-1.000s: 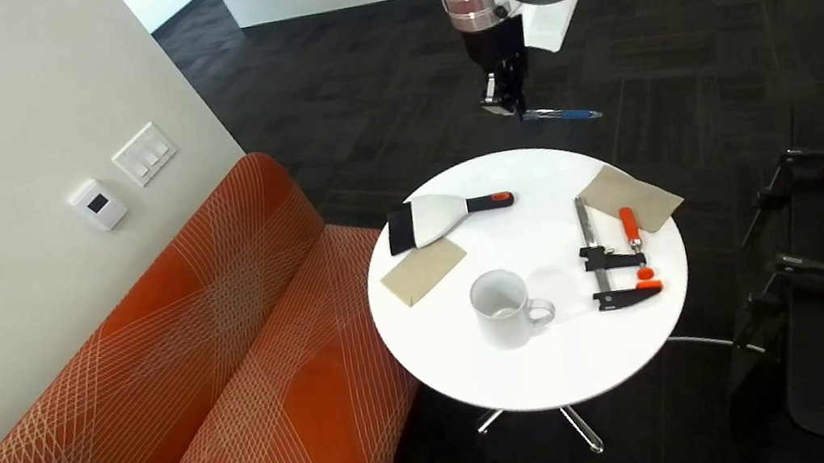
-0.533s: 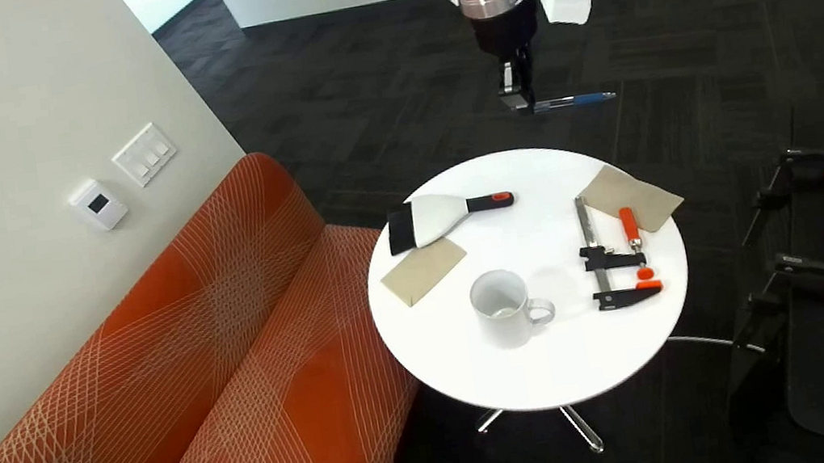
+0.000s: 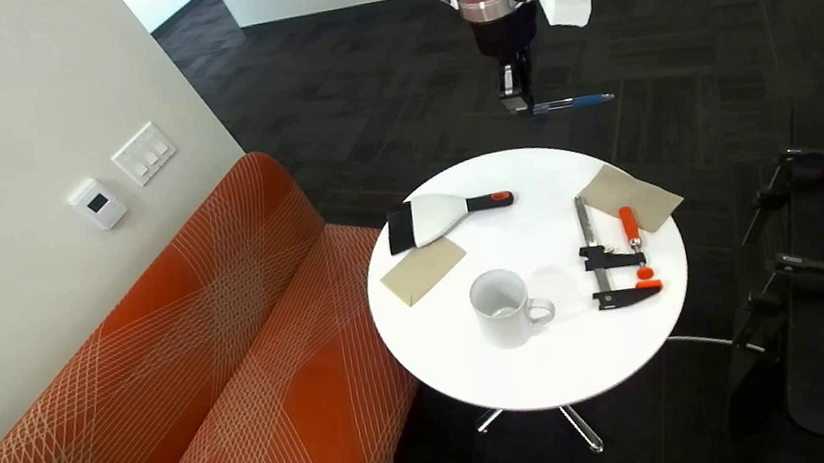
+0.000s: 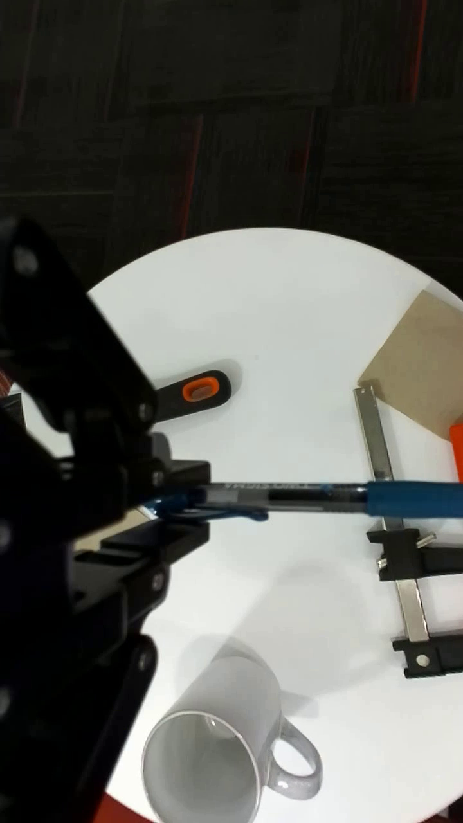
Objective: Pick the pen and put it in the cup
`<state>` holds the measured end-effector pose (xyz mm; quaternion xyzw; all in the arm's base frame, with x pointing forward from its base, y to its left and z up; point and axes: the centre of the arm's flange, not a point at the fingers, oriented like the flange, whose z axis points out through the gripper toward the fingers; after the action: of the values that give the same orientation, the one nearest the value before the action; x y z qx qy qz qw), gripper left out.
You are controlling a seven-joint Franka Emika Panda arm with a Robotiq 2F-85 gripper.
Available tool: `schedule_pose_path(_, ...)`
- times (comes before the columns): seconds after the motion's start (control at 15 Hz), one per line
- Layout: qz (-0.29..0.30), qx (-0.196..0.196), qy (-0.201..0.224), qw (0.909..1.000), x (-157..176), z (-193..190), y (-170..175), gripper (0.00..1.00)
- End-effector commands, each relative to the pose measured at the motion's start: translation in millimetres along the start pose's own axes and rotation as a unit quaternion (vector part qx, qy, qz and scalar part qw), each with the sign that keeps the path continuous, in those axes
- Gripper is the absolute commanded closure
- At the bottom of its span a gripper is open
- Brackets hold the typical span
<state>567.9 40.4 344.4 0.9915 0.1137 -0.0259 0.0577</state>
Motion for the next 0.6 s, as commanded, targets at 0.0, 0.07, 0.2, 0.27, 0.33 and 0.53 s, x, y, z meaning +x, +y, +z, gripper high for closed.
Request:
schedule_pose_path(0.0,-0.049,0.006,0.016,0.9987,5.8,6.5,4.5,0.96)
schedule_pose_path(0.07,-0.065,0.006,0.021,0.9977,6.8,8.5,5.1,0.96)
schedule_pose_path(0.2,-0.105,0.011,0.034,0.9939,10.5,13.1,6.0,0.96)
schedule_pose_path(0.27,-0.128,0.016,0.043,0.9907,12.9,16.2,5.8,0.96)
schedule_pose_path(0.33,-0.151,0.022,0.052,0.9870,15.4,19.0,5.2,0.96)
schedule_pose_path(0.53,-0.218,0.055,0.085,0.9706,21.2,27.0,0.2,0.96)
